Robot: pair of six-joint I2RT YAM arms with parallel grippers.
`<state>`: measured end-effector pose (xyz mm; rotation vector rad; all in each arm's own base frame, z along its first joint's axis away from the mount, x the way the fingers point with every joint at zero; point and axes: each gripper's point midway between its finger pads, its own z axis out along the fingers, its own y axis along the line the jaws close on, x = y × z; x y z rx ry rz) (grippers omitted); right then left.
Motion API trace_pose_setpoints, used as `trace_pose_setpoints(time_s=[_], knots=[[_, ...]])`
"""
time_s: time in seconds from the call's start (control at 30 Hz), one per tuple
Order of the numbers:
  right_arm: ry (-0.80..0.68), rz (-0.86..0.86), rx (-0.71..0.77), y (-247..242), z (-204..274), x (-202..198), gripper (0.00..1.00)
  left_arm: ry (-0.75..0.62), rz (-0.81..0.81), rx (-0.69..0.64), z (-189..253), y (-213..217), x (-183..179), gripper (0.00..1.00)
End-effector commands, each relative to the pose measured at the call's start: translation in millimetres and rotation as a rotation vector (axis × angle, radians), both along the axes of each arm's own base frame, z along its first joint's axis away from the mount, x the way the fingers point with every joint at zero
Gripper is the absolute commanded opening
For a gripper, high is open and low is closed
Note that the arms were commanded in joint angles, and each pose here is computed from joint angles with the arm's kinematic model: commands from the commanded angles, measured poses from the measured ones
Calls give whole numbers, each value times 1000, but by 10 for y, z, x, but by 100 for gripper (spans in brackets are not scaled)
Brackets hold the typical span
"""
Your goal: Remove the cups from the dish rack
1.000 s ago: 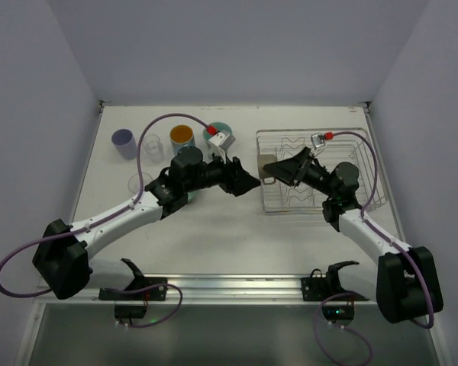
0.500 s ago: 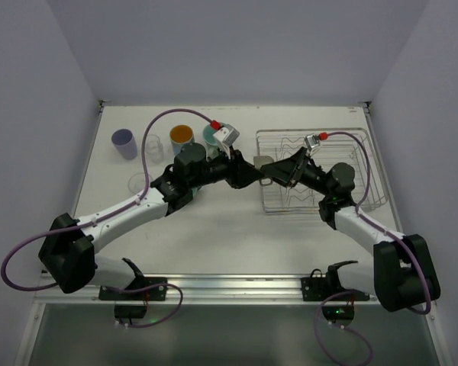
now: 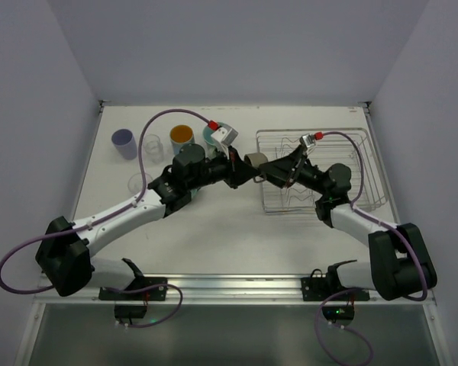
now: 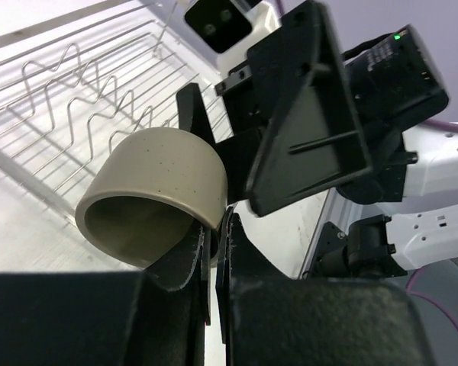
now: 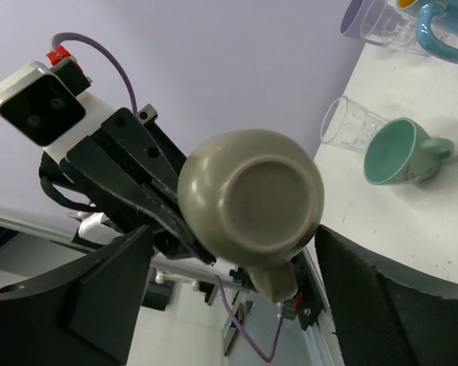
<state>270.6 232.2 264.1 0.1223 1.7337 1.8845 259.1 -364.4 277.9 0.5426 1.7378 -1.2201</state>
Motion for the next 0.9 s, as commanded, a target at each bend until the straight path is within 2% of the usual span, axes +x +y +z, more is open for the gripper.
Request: trace_pose_setpoints(time_s=[0.0, 0.07, 0.27, 0.37, 0.43, 0.47, 0.5, 0.57, 0.7, 0.87], knots=[[-102, 42, 8, 39, 155, -143, 91, -106, 118, 14, 333, 210, 115, 0], [-87, 29, -1, 35, 111, -125, 99, -88, 161, 85, 207, 316, 140, 0], [-71, -28, -55, -7, 1, -72, 99, 13, 268, 323, -165, 675, 143, 0], [-110, -111, -154, -70, -90, 4, 99, 71, 287, 437, -341, 786, 133, 0], [-86, -175, -244, -156, -137, 16, 99, 103, 310, 525, -469, 877, 144, 0], [-138, -272, -318, -264, -152, 130, 99, 127, 308, 564, -593, 873, 168, 0], [-97, -305, -379, -333, -220, 128, 99, 139, 304, 595, -680, 884, 169, 0], [-190, -394, -442, -485, -69, 100, 99, 182, 282, 658, -916, 864, 174, 0], [-210, -537, -545, -761, -14, 72, 99, 230, 258, 736, -1230, 797, 237, 0], [-243, -572, -565, -846, 23, -8, 99, 272, 242, 808, -1504, 740, 314, 0]])
